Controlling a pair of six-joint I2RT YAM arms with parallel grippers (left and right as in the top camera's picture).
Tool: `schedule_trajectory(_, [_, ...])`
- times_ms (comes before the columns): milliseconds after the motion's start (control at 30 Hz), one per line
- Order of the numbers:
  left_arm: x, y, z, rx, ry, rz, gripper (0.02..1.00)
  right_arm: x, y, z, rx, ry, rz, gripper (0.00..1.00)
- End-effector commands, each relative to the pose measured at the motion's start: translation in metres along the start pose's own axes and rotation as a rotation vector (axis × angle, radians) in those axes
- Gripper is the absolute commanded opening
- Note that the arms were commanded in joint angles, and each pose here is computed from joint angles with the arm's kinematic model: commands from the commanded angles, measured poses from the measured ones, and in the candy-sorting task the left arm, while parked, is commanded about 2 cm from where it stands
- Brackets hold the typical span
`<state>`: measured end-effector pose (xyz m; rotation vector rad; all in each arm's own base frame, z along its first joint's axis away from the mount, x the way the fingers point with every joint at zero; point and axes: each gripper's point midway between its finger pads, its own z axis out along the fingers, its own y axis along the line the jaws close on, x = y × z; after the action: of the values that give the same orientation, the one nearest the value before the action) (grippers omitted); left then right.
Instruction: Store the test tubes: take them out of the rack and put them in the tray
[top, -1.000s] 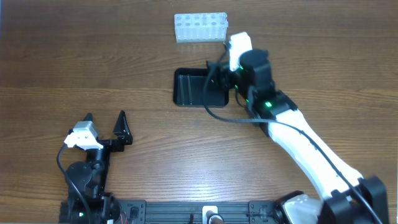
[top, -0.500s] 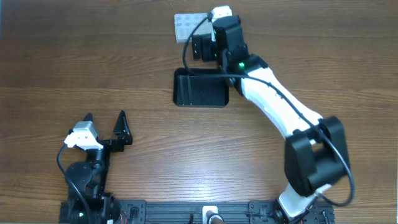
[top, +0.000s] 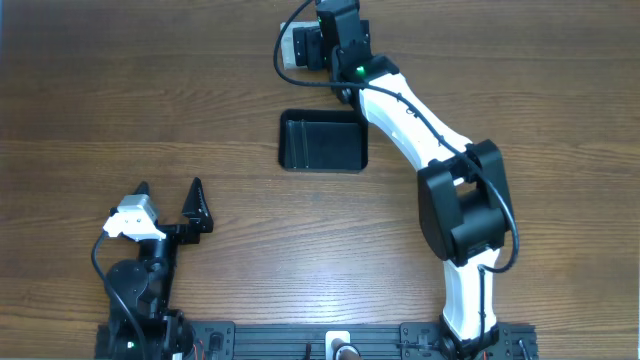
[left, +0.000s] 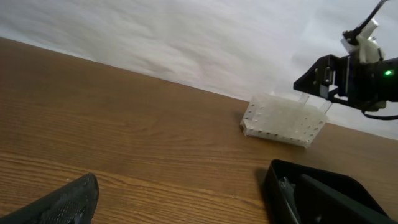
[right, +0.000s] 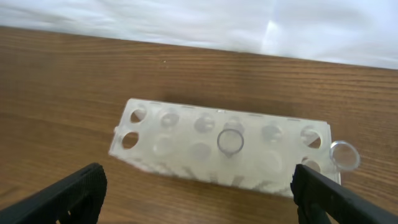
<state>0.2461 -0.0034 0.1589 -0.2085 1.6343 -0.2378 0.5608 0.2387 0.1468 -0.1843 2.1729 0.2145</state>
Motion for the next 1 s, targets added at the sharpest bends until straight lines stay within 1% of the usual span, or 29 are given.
schedule_trajectory(33, [0.002, 0.001, 0.0, 0.0, 0.004, 0.01, 1.0, -0.002, -0.006, 0.015, 0.065, -0.017, -0.033, 0.943])
schedule_trajectory(167, [0.002, 0.001, 0.0, -0.001, 0.004, 0.01, 0.998, 0.001, -0.005, 0.024, 0.063, -0.027, -0.072, 0.95])
schedule_trajectory(233, [0.002, 0.001, 0.0, -0.001, 0.004, 0.01, 1.0, 0.001, -0.005, 0.026, 0.063, -0.032, -0.078, 0.95])
schedule_trajectory(367, [0.002, 0.001, 0.0, 0.0, 0.004, 0.01, 0.998, 0.008, -0.006, 0.041, 0.062, -0.049, -0.068, 0.901])
schedule_trajectory(500, [0.002, 0.001, 0.0, -0.001, 0.004, 0.01, 1.0, 0.011, -0.006, 0.046, 0.062, -0.052, -0.061, 0.858])
schedule_trajectory(600, [0.002, 0.001, 0.0, 0.0, 0.004, 0.01, 1.0, 0.011, -0.007, 0.046, 0.068, -0.052, -0.052, 0.787])
schedule_trajectory(767, [0.002, 0.001, 0.0, -0.001, 0.004, 0.01, 0.998, 0.011, -0.01, 0.046, 0.087, -0.056, -0.045, 0.715])
schedule_trajectory(867, [0.002, 0.001, 0.0, -0.001, 0.004, 0.01, 1.0, 0.011, -0.01, 0.046, 0.087, -0.056, -0.045, 0.649])
schedule_trajectory(1000, [0.002, 0.001, 0.0, -0.001, 0.004, 0.01, 1.0, 0.011, -0.01, 0.046, 0.088, -0.055, -0.046, 0.478])
